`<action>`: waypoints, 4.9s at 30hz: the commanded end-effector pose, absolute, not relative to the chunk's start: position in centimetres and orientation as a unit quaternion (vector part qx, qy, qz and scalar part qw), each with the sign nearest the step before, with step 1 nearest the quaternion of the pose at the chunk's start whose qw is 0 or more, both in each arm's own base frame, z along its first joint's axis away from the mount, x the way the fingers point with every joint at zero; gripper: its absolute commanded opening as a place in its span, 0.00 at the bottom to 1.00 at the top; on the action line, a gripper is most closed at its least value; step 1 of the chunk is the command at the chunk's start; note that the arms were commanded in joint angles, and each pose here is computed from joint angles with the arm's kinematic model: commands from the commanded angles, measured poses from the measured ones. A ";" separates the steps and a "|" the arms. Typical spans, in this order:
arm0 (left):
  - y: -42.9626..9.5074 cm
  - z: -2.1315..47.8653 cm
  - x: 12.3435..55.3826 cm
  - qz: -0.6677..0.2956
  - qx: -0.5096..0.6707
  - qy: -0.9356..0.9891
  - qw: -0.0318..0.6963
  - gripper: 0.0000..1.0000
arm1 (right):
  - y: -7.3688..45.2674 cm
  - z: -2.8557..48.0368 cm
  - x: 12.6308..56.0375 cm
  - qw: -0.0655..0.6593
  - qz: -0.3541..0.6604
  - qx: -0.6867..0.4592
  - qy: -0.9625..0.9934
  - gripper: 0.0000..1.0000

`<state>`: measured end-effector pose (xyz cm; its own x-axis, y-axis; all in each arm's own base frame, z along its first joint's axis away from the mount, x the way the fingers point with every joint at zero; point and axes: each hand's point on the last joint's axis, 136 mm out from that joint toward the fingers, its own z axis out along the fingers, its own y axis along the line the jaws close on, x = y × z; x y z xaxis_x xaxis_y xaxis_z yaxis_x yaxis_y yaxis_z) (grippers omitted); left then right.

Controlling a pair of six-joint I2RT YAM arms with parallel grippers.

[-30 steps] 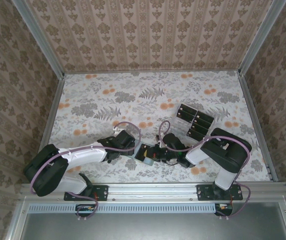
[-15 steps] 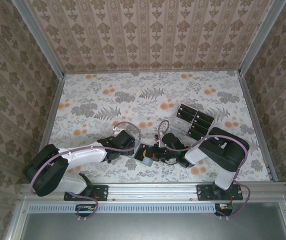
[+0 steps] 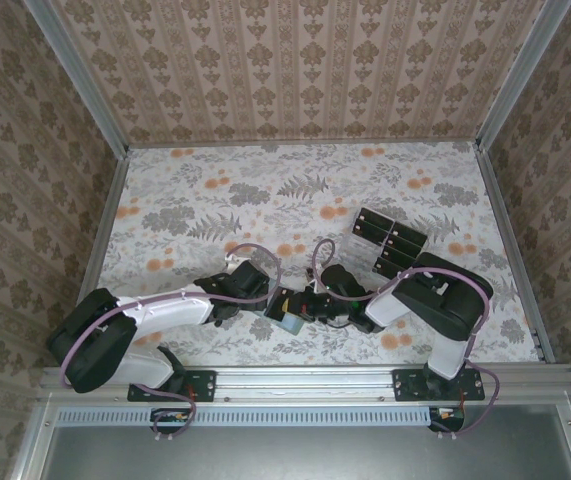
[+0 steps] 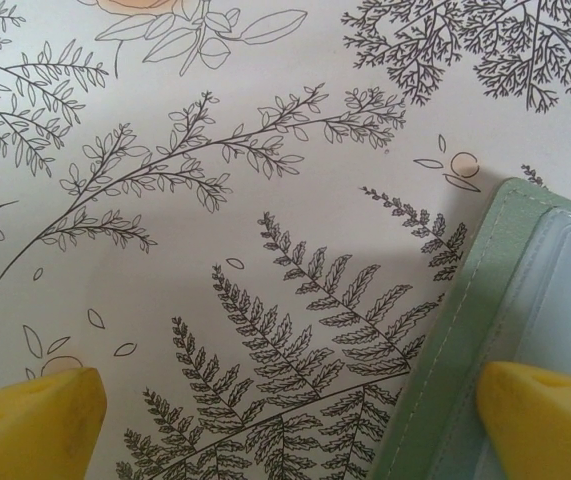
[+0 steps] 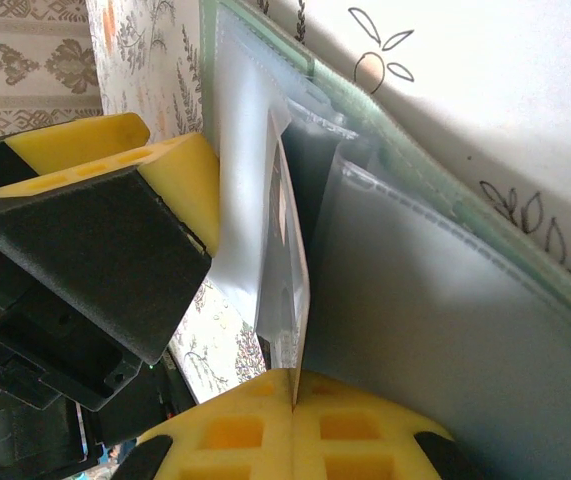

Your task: Put the credit cards into the card holder

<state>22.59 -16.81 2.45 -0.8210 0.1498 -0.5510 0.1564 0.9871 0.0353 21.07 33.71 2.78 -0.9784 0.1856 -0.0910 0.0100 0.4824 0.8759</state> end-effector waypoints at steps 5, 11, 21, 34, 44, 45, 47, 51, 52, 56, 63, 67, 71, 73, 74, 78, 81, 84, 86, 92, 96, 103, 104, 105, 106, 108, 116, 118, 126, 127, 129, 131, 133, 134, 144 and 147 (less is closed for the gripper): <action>-16.4 1.8 21.6 0.004 0.087 0.958 0.273 1.00 | 33.2 2.0 20.5 0.080 0.483 0.054 0.870 0.21; -16.4 2.4 21.9 0.004 0.087 0.956 0.279 1.00 | 32.1 2.0 20.1 0.086 0.454 0.044 0.886 0.21; -16.2 2.5 21.7 0.001 0.084 0.957 0.279 1.00 | 31.3 0.3 19.9 0.071 0.428 0.043 0.900 0.00; -15.5 1.5 20.9 0.007 0.079 0.960 0.269 1.00 | 30.5 -0.1 20.8 0.068 0.444 0.067 0.891 0.00; -15.4 0.8 20.7 0.011 0.075 0.962 0.260 1.00 | 31.4 0.7 21.3 0.065 0.481 0.080 0.871 0.00; -15.4 0.8 20.7 0.011 0.076 0.963 0.260 1.00 | 31.5 0.8 21.3 0.064 0.484 0.079 0.869 0.00; -15.4 0.8 20.7 0.010 0.075 0.962 0.261 1.00 | 31.7 0.9 21.3 0.064 0.485 0.077 0.869 0.00; -15.6 0.8 20.7 0.009 0.076 0.962 0.261 1.00 | 31.7 0.9 21.1 0.062 0.479 0.069 0.873 0.00; -15.6 0.8 20.7 0.010 0.076 0.962 0.261 1.00 | 31.8 0.8 21.0 0.062 0.476 0.067 0.874 0.00; -15.7 0.8 20.8 0.009 0.076 0.962 0.261 1.00 | 31.9 0.4 20.8 0.058 0.462 0.059 0.883 0.00; -15.9 1.0 20.9 0.007 0.077 0.962 0.263 1.00 | 31.8 0.6 20.8 0.057 0.448 0.050 0.891 0.13; -16.0 1.1 20.9 0.006 0.078 0.961 0.264 1.00 | 31.5 1.6 20.7 0.064 0.439 0.038 0.895 0.35; -16.2 1.4 21.1 0.005 0.079 0.961 0.266 1.00 | 30.9 2.9 20.5 0.075 0.426 0.024 0.901 0.49; -16.3 1.6 21.2 0.004 0.079 0.960 0.268 1.00 | 30.6 3.4 20.4 0.079 0.418 0.020 0.905 0.54; -16.3 1.8 21.3 0.003 0.080 0.960 0.269 1.00 | 30.3 3.7 20.3 0.081 0.414 0.016 0.906 0.58; -16.4 2.5 21.6 -0.001 0.077 0.958 0.275 1.00 | 29.7 4.6 19.7 0.086 0.408 0.003 0.909 0.63; -16.5 3.0 21.8 -0.004 0.077 0.957 0.279 1.00 | 29.8 5.3 19.0 0.086 0.410 -0.007 0.908 0.62; -16.6 3.5 22.1 -0.006 0.076 0.956 0.283 1.00 | 30.6 5.8 17.9 0.080 0.411 -0.028 0.908 0.61; -16.5 3.8 22.3 -0.008 0.074 0.956 0.285 1.00 | 31.5 5.9 17.2 0.076 0.409 -0.041 0.908 0.61; -15.6 4.2 23.2 -0.012 0.054 0.956 0.288 1.00 | 33.9 4.8 15.8 0.059 0.399 -0.068 0.912 0.61; -14.8 4.8 23.8 -0.009 0.046 0.955 0.294 1.00 | 34.9 3.6 15.5 0.046 0.395 -0.074 0.914 0.60; -14.4 4.9 23.9 -0.011 0.043 0.955 0.292 1.00 | 34.0 2.1 16.3 0.048 0.373 -0.066 0.924 0.58; -14.3 4.8 23.8 -0.011 0.043 0.956 0.292 1.00 | 33.7 2.1 16.6 0.050 0.371 -0.063 0.925 0.58; -14.3 4.8 23.7 -0.013 0.041 0.956 0.291 1.00 | 33.4 2.1 16.9 0.052 0.369 -0.060 0.926 0.58; -14.3 4.8 23.6 -0.014 0.040 0.956 0.291 1.00 | 32.9 2.0 17.2 0.053 0.365 -0.057 0.928 0.58; -14.2 4.6 23.5 -0.015 0.039 0.956 0.290 1.00 | 32.1 2.0 17.6 0.056 0.357 -0.055 0.931 0.57; -14.4 4.8 23.3 -0.025 0.035 0.955 0.292 1.00 | 28.9 2.2 19.6 0.068 0.329 -0.040 0.941 0.57; -14.5 4.7 23.2 -0.027 0.036 0.956 0.291 1.00 | 28.6 2.9 19.9 0.071 0.333 -0.040 0.939 0.56; -15.5 4.6 23.4 -0.034 0.046 0.954 0.293 1.00 | 28.0 9.3 20.6 0.131 0.343 -0.062 0.928 0.53; -15.7 4.6 23.4 -0.036 0.048 0.954 0.293 1.00 | 27.9 9.8 20.9 0.137 0.341 -0.064 0.928 0.52; -15.9 4.4 23.4 -0.036 0.051 0.955 0.291 1.00 | 27.9 10.0 21.4 0.142 0.336 -0.065 0.929 0.51; -16.2 4.1 23.4 -0.035 0.055 0.955 0.289 1.00 | 28.3 9.8 21.9 0.142 0.330 -0.066 0.931 0.48; -16.5 4.0 23.3 -0.034 0.058 0.956 0.287 1.00 | 28.6 8.9 22.5 0.139 0.320 -0.063 0.935 0.45; -16.5 3.8 23.2 -0.031 0.061 0.956 0.285 1.00 | 28.7 8.5 22.9 0.139 0.315 -0.059 0.937 0.43; -16.2 2.5 22.8 -0.010 0.065 0.959 0.275 1.00 | 29.8 6.0 24.5 0.133 0.306 -0.044 0.942 0.36; -16.2 2.0 22.7 -0.008 0.065 0.960 0.272 1.00 | 29.9 5.3 24.5 0.127 0.305 -0.042 0.943 0.35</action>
